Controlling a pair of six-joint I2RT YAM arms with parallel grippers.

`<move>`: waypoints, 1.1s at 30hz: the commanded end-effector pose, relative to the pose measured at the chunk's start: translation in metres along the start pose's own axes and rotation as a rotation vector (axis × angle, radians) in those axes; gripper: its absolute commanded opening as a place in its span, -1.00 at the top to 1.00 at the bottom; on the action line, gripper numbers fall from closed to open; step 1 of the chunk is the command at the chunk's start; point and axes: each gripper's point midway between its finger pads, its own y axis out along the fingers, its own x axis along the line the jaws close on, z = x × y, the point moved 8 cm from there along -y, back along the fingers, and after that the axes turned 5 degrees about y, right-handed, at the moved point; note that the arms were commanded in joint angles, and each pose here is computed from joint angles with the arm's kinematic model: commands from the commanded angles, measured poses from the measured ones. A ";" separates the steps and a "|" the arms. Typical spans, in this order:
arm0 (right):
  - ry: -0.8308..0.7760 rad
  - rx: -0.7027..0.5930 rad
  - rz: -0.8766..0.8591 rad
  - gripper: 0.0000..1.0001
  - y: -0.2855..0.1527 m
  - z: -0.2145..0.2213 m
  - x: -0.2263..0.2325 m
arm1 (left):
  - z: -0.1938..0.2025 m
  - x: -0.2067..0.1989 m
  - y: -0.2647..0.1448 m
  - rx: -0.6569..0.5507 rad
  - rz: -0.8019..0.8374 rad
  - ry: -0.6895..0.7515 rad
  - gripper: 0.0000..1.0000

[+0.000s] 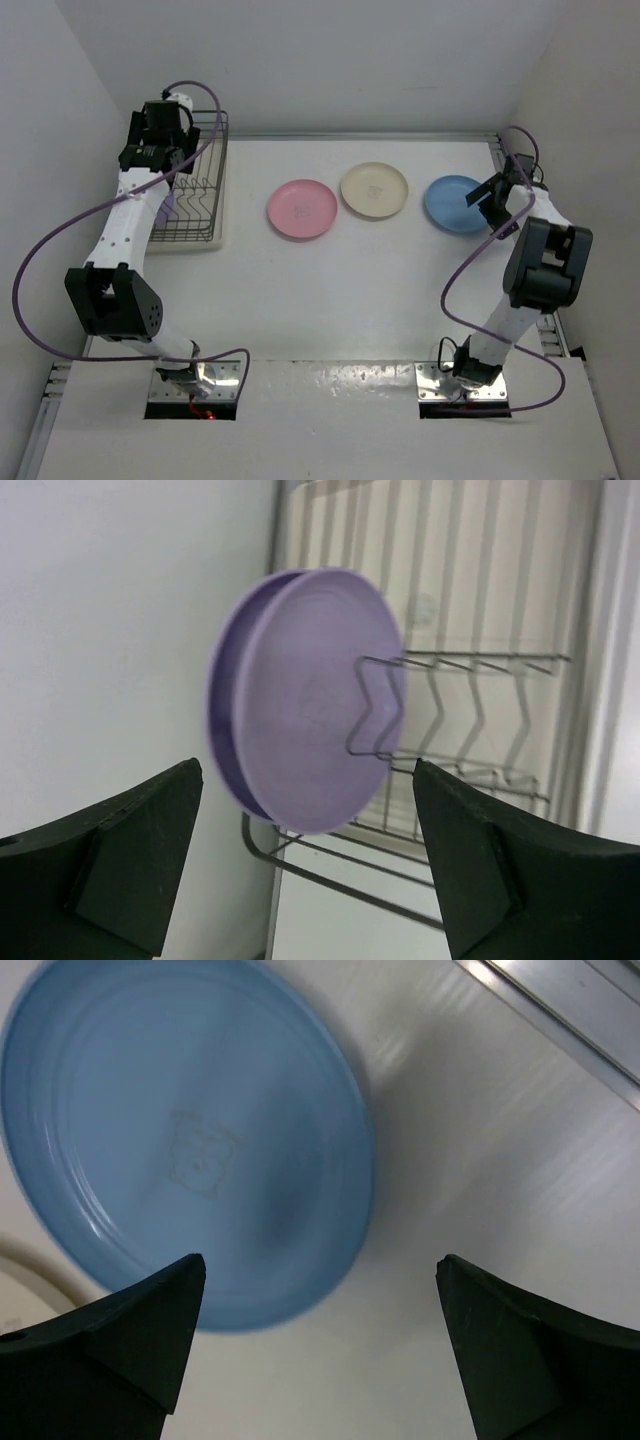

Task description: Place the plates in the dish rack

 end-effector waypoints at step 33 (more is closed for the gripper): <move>-0.614 -0.223 -0.607 1.00 -0.173 0.112 0.035 | -0.003 -0.124 -0.131 -0.260 0.979 0.248 -0.97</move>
